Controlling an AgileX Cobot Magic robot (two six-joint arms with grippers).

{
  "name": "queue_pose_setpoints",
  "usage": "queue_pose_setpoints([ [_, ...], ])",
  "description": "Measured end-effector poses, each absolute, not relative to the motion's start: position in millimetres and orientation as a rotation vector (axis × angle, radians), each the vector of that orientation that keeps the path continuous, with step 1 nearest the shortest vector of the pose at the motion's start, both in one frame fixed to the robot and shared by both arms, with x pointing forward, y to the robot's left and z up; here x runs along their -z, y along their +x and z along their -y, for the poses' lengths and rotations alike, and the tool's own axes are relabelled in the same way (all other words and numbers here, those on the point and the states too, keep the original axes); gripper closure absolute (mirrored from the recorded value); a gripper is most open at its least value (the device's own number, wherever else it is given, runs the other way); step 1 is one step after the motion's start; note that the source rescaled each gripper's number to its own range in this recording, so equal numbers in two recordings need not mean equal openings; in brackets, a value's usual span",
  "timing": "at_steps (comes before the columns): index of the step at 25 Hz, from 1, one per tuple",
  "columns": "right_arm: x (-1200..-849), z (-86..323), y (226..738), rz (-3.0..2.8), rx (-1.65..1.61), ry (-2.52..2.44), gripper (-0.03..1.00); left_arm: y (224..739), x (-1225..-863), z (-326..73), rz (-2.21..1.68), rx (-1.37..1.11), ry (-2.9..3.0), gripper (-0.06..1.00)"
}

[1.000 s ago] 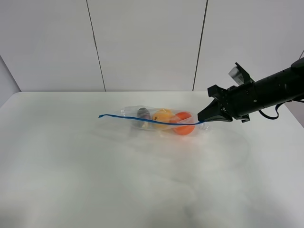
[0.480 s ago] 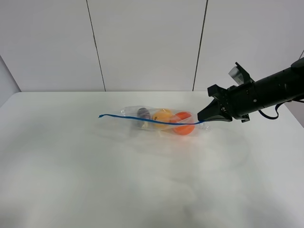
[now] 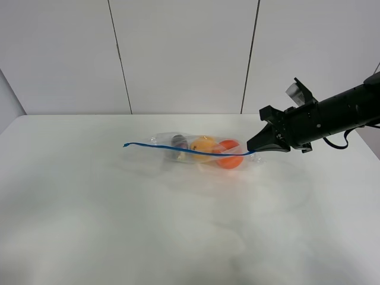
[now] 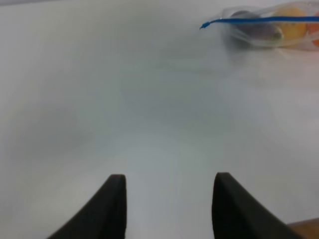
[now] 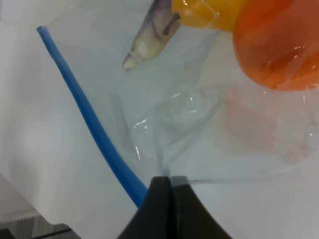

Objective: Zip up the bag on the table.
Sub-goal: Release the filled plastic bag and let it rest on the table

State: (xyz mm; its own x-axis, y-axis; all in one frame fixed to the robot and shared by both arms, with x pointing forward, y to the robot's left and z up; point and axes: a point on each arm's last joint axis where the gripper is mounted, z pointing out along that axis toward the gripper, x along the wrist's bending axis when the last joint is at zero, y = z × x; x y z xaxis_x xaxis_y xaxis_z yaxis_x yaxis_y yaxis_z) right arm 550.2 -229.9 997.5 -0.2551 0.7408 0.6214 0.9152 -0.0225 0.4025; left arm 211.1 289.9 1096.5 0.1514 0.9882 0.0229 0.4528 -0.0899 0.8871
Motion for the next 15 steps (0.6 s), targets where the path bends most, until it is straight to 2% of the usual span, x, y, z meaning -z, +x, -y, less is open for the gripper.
queue_pose_setpoints([
  [7,-997.4,230.0,550.3,2.026,1.142,-1.762,0.97,223.8,-1069.8,-289.7,-1.496,-0.784,1.699,0.02],
  [15,-997.4,230.3,550.7,2.027,1.145,-1.768,0.97,224.4,-1068.7,-289.9,-1.501,-0.784,1.701,0.02],
])
